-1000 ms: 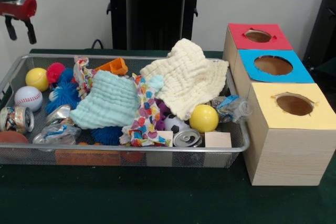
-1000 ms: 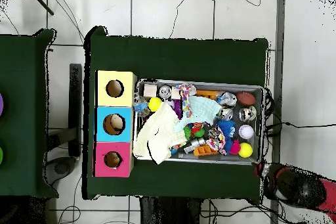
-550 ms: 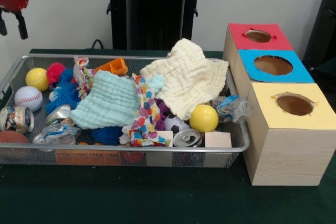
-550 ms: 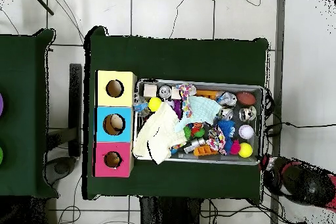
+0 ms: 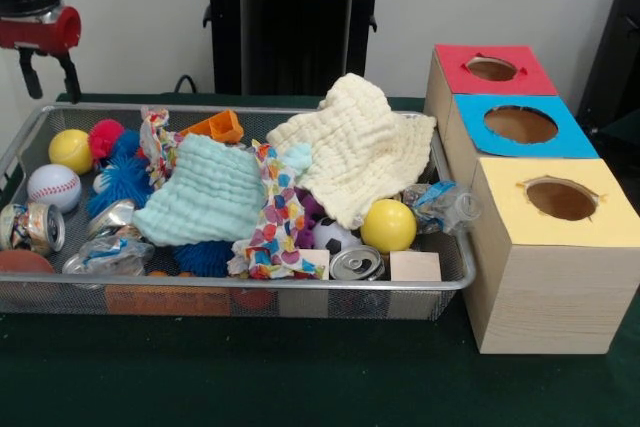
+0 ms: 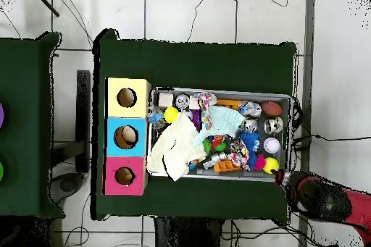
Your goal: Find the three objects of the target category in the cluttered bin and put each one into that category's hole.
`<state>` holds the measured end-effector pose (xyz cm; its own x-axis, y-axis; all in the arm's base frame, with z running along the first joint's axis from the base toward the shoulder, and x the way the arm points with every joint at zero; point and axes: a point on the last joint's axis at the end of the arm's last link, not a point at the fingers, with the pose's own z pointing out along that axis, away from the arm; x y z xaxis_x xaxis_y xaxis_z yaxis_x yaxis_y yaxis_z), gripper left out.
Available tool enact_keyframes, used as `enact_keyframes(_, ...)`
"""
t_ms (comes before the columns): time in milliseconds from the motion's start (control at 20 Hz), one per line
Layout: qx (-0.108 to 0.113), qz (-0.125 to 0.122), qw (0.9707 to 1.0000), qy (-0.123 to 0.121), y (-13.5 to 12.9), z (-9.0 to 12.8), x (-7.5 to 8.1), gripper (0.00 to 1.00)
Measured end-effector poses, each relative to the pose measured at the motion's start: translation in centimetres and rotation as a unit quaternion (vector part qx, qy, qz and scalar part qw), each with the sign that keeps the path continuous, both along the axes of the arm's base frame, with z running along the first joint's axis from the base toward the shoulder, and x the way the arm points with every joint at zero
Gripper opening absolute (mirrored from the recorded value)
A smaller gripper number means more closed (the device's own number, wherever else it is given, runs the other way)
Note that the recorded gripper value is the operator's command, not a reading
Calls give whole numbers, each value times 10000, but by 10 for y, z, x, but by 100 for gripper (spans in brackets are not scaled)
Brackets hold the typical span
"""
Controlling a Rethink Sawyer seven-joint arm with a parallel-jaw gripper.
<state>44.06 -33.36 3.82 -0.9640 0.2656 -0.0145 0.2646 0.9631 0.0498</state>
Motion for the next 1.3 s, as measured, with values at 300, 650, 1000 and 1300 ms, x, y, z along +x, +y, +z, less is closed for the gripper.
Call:
enact_keyframes(300, 143, 85, 9998, -118, 13, -23, -3, 100)
enact_keyframes(650, 340, 155, 9991, -217, 32, -53, -12, 100)
enact_keyframes(1000, 288, 193, 9991, -252, 37, -56, -11, 100)
enact_keyframes(1300, 229, 329, 9989, -239, 53, -66, -9, 100)
